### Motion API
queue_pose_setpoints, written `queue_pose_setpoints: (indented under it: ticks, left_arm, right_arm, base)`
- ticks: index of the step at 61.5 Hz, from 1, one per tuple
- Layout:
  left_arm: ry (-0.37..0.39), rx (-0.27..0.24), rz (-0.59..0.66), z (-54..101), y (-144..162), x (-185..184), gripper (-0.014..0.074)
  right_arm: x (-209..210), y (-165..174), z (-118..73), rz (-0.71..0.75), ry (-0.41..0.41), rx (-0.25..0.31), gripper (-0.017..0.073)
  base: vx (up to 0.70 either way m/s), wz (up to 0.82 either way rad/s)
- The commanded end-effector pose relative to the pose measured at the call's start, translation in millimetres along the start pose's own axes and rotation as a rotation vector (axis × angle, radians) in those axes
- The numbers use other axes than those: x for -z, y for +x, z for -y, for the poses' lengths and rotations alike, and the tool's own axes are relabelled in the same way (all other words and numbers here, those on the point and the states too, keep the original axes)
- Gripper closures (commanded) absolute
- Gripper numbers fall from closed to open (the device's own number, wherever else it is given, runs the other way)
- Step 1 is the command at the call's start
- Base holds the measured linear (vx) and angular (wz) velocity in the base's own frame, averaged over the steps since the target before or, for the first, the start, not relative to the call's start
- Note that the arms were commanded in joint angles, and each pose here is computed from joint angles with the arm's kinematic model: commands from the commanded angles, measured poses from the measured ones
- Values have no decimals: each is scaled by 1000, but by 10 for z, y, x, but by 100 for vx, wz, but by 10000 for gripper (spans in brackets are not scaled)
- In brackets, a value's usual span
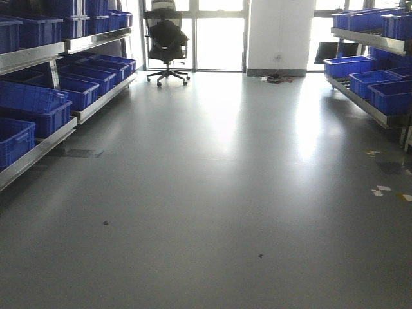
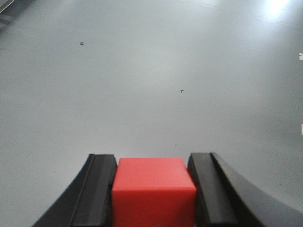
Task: Pick red cube and place on left shelf
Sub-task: 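Drive and turn the base up to the shelf of blue bins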
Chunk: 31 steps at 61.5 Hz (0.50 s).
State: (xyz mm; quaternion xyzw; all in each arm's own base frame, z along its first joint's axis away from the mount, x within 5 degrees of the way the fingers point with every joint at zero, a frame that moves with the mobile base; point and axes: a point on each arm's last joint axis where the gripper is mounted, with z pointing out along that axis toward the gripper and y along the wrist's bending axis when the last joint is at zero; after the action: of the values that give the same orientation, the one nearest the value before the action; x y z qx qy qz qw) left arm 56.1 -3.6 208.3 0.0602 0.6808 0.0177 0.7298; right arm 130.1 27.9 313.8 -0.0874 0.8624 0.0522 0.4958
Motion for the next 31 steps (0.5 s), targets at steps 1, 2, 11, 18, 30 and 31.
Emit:
queue_pose_setpoints:
  ticks: [1,2,11,18,30,31]
  left_arm:
    - [-11,9,52,-4,5,-10,488]
    - [-11,9,52,-4,5,-10,488]
    - [-11,9,52,-4,5,-10,488]
    - [-11,9,52,-4,5,-10,488]
    - [-11,9,52,-4,5,-10,488]
    - [-11,9,52,-4,5,-10,488]
  right_arm:
    - [30,-152,-3,95,-2,7,501]
    - [30,-152,-3,95,-2,7,501]
    - [30,-152,-3,95,-2,7,501]
    - [30,-152,-3,95,-2,7,501]
    - [30,-152,-3,95,-2,7,501]
    - [30,-152,-3,95,-2,7,501]
  base:
    - [21,4]
    - [21,4]
    - [22,4]
    - [29,3]
    - [34,2]
    - [39,2]
